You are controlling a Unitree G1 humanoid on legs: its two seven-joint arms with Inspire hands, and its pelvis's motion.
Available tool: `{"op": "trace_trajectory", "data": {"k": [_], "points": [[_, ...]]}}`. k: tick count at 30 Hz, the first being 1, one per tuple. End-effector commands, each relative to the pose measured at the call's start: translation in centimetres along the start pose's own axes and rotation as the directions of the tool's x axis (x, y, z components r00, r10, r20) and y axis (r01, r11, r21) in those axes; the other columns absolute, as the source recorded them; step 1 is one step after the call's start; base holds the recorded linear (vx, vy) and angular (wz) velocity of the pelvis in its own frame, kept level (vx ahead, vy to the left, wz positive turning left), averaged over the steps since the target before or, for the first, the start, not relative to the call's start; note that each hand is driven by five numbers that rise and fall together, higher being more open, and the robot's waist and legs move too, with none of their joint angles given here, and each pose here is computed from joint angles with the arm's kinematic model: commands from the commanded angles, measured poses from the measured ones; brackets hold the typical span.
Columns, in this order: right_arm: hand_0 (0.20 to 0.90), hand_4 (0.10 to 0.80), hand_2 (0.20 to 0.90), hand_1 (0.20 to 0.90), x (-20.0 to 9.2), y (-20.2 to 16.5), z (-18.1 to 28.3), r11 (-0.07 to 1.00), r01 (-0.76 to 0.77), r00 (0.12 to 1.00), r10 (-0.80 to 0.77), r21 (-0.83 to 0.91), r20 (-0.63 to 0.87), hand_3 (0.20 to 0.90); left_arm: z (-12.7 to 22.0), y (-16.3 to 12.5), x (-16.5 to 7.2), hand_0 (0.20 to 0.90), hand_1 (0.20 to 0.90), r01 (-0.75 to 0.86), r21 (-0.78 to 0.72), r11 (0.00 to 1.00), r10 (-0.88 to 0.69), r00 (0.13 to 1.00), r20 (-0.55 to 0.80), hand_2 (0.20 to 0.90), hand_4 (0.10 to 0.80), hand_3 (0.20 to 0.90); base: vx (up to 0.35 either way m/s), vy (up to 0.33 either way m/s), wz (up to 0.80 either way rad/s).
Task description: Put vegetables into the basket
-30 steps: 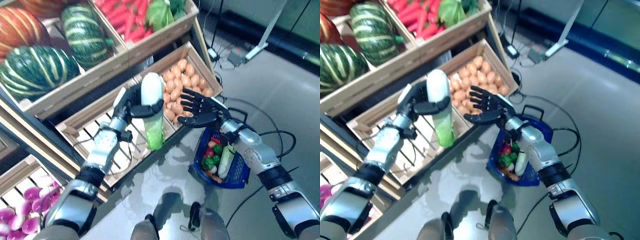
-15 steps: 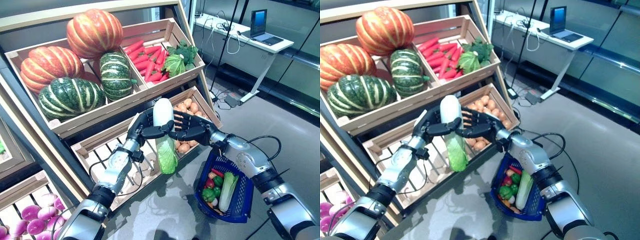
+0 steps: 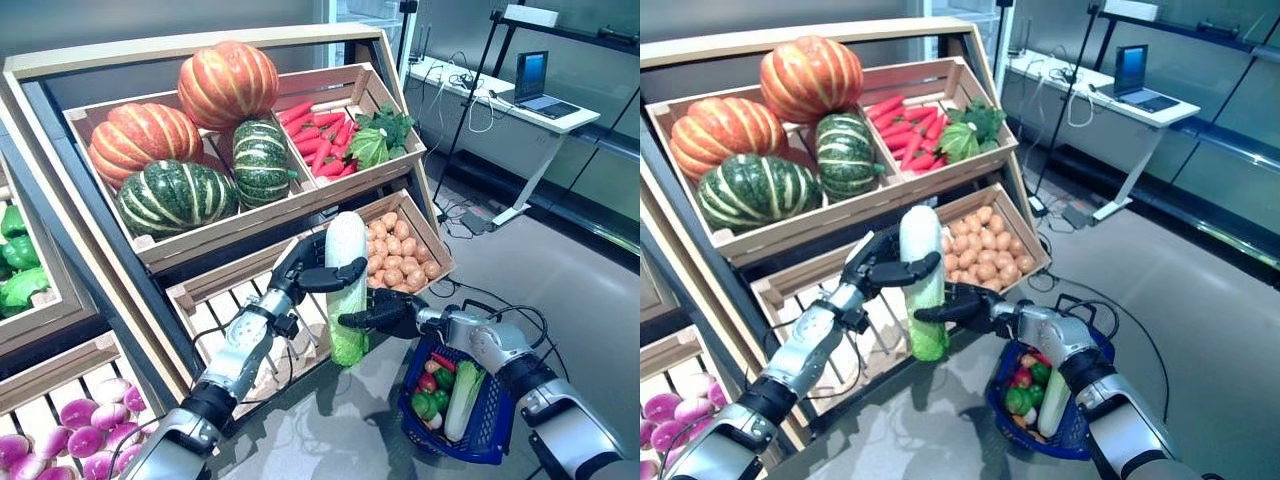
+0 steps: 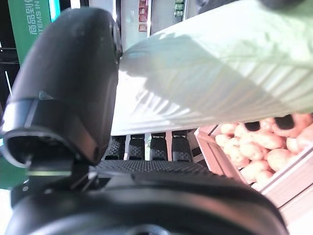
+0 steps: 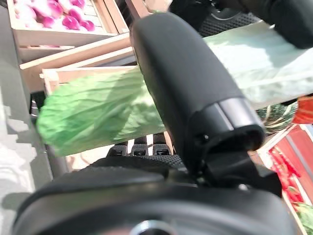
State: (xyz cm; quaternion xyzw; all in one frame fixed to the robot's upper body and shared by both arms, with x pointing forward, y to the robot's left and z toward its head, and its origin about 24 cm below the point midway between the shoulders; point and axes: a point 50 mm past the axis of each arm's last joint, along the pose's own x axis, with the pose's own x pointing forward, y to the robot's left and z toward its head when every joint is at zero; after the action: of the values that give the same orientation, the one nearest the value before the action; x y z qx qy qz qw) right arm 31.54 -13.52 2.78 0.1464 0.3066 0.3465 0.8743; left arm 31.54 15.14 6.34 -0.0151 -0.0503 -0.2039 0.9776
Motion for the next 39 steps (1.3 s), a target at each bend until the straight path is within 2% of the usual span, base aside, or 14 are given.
{"op": "trace_trajectory", "data": {"k": [1, 10, 11, 12, 22, 30, 31, 32, 36, 38, 39], "points": [[0.9, 0.8, 0.9, 0.9, -0.5, 0.0, 1.1, 0.988, -0.138, 0.989, 0.134, 0.063, 0.062, 0.9, 5.4, -0.1, 2.0, 0.3, 0.3, 0.054, 0.042, 0.998, -0.063, 0.968, 0.241, 0.3, 0.4, 0.3, 0.0, 0.0, 0.0], [0.9, 0.8, 0.9, 0.9, 0.2, 1.0, 0.8, 0.952, -0.254, 0.962, 0.23, 0.173, 0.145, 0.9, 4.5, -1.1, 1.9, 0.3, 0.3, 0.092, -0.069, 0.993, -0.072, 0.966, 0.247, 0.3, 0.4, 0.3, 0.0, 0.0, 0.0], [0.465, 0.51, 0.465, 0.465, 0.5, 1.2, 0.9, 0.95, -0.253, 0.96, 0.223, 0.185, 0.168, 0.465, 4.3, -1.5, 2.0, 0.3, 0.3, 0.104, -0.089, 0.991, -0.08, 0.967, 0.244, 0.3, 0.4, 0.3, 0.0, 0.0, 0.0], [0.3, 0.4, 0.3, 0.3, 0.7, 1.3, 1.0, 0.95, -0.246, 0.961, 0.212, 0.192, 0.18, 0.3, 4.1, -1.7, 2.0, 0.3, 0.3, 0.109, -0.099, 0.989, -0.083, 0.967, 0.242, 0.3, 0.4, 0.3, 0.0, 0.0, 0.0], [0.3, 0.4, 0.3, 0.3, 2.3, 3.2, 2.8, 0.921, -0.3, 0.927, 0.218, 0.25, 0.306, 0.3, 2.3, -4.2, 2.0, 0.3, 0.3, 0.159, -0.254, 0.954, -0.107, 0.972, 0.208, 0.3, 0.4, 0.3, 0.0, 0.0, 0.0], [0.3, 0.4, 0.3, 0.3, 2.0, 2.5, 3.5, 0.943, -0.253, 0.927, 0.172, 0.218, 0.332, 0.3, 0.8, -5.4, 1.6, 0.3, 0.3, 0.205, -0.254, 0.945, -0.173, 0.974, 0.143, 0.3, 0.4, 0.3, 0.0, 0.0, 0.0], [0.3, 0.4, 0.3, 0.3, 1.9, 2.3, 3.6, 0.949, -0.233, 0.93, 0.154, 0.211, 0.335, 0.3, 0.5, -5.5, 1.5, 0.436, 0.436, 0.207, -0.245, 0.947, -0.182, 0.976, 0.122, 0.436, 0.491, 0.436, 0.0, 0.0, 0.0], [0.3, 0.4, 0.3, 0.3, 1.7, 2.0, 3.6, 0.952, -0.223, 0.93, 0.143, 0.212, 0.338, 0.3, 0.3, -5.4, 1.4, 0.9, 0.9, 0.203, -0.239, 0.949, -0.182, 0.977, 0.108, 0.9, 0.8, 0.9, 0.0, 0.0, 0.0], [0.3, 0.4, 0.3, 0.3, 0.1, -0.4, 3.2, 0.974, -0.092, 0.943, 0.017, 0.208, 0.334, 0.3, -0.5, -4.0, 0.7, 0.9, 0.9, 0.166, -0.188, 0.968, -0.162, 0.986, 0.037, 0.9, 0.8, 0.9, 0.0, 0.0, 0.0], [0.3, 0.4, 0.3, 0.3, -0.9, -2.0, 2.5, 0.973, -0.018, 0.943, -0.061, 0.232, 0.328, 0.3, -0.7, -2.6, 0.3, 0.9, 0.9, 0.113, -0.139, 0.984, -0.113, 0.994, 0.006, 0.9, 0.8, 0.9, 0.017, -0.012, -0.02], [0.3, 0.4, 0.3, 0.3, -2.2, -3.6, 1.7, 0.967, 0.056, 0.938, -0.137, 0.249, 0.32, 0.3, -0.7, -1.0, -0.3, 0.9, 0.9, 0.057, -0.096, 0.994, -0.059, 0.998, -0.017, 0.9, 0.8, 0.9, 0.035, -0.023, -0.05]]}}
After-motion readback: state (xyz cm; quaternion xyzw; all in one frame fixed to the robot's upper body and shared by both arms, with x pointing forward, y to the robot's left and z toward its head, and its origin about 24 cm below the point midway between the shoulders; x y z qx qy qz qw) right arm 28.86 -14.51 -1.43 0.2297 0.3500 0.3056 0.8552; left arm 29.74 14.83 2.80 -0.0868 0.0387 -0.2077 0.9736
